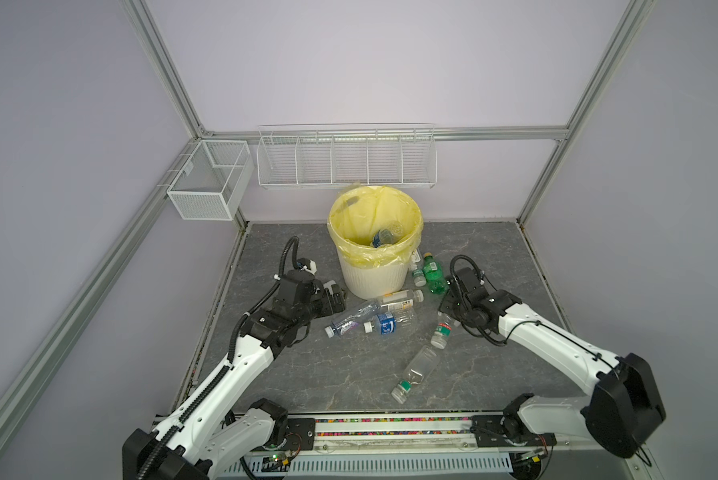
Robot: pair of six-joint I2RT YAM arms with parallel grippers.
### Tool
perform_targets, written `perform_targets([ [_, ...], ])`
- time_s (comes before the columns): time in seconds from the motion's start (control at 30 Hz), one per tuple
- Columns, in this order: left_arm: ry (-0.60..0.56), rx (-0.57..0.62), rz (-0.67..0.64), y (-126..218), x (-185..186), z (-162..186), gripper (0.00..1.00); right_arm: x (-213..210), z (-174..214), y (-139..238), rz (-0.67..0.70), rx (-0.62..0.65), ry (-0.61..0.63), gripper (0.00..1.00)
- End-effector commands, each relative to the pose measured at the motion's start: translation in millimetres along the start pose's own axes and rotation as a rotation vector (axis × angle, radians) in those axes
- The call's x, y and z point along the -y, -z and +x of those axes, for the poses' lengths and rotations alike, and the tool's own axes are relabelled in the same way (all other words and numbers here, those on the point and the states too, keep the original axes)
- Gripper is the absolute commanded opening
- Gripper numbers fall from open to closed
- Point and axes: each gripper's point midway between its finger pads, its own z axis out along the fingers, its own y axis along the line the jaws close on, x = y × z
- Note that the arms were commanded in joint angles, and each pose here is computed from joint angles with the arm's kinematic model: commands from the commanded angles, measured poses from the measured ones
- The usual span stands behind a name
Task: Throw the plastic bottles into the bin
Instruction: 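Close the right gripper around the clear square bottle, then lift the clear square bottle with the right gripper and carry it over the bin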
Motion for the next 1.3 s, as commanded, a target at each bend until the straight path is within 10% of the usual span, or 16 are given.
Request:
perform_targets([
  [0.0, 0.006, 0.017, -0.009, 0.7, -0.2, -6.7, 0.99, 13.5, -4.2, 19.8, -0.001, 0.035, -0.015, 0.64],
  [1.27, 0.051, 0.001, -0.011, -9.1, -7.6, 6.8, 1.0, -77.2, -40.9, 205.8, -0.696, 0.391, 0.379, 0.65],
])
